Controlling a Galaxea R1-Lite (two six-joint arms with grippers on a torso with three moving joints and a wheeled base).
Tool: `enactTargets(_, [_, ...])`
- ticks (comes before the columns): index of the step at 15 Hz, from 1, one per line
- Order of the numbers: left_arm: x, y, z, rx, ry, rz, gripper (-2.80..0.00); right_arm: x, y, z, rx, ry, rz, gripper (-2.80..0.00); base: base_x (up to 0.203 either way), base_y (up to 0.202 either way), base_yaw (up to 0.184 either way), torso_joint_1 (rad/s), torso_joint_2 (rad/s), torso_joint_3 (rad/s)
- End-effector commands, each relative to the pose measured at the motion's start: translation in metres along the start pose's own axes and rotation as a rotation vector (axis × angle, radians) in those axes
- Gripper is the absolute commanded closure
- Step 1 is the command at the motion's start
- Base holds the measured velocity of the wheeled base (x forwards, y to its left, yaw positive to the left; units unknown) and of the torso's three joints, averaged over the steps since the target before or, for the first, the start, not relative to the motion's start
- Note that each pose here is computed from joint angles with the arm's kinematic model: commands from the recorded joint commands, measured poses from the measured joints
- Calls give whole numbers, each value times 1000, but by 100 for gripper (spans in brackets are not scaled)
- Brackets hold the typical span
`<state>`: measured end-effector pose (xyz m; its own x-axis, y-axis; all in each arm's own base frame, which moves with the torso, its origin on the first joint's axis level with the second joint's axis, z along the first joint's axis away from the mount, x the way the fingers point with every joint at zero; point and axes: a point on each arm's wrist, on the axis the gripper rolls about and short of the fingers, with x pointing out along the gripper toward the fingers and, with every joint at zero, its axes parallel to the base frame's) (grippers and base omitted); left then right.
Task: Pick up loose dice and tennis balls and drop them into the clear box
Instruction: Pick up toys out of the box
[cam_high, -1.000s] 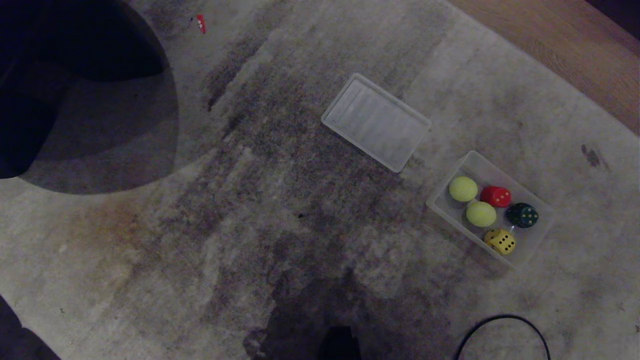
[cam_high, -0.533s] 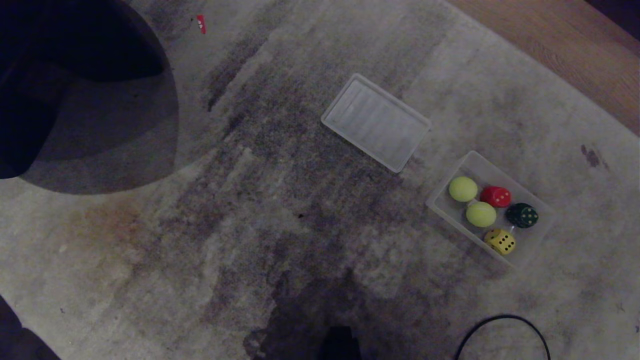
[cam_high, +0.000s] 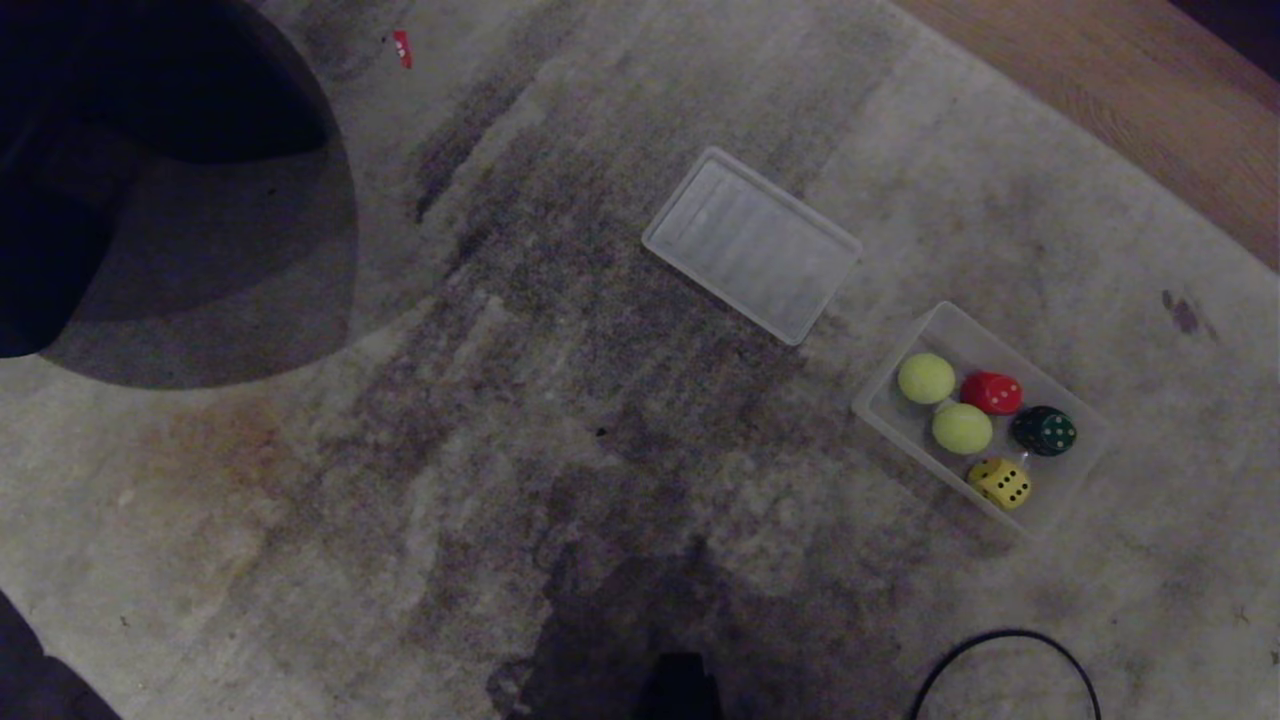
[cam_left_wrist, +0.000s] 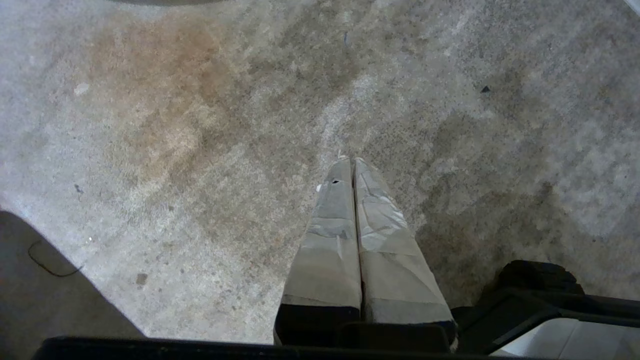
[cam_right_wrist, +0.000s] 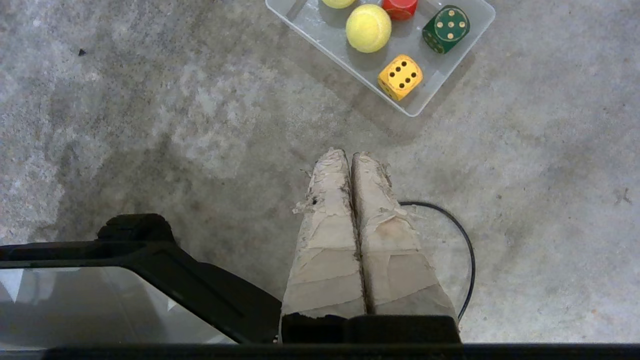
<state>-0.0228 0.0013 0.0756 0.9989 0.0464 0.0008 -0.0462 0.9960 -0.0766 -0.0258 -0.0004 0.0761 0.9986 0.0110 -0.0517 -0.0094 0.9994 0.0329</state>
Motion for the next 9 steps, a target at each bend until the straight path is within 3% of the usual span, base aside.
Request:
enactTargets(1, [0,0,-1,7,4,-5,0,0,0,0,1,2,1,0,0,0,0,0,0,0])
enactTargets(9, [0,0,0,-18,0,9,0,0,0,0,-1,1,0,0,0,0,0,1,2,11])
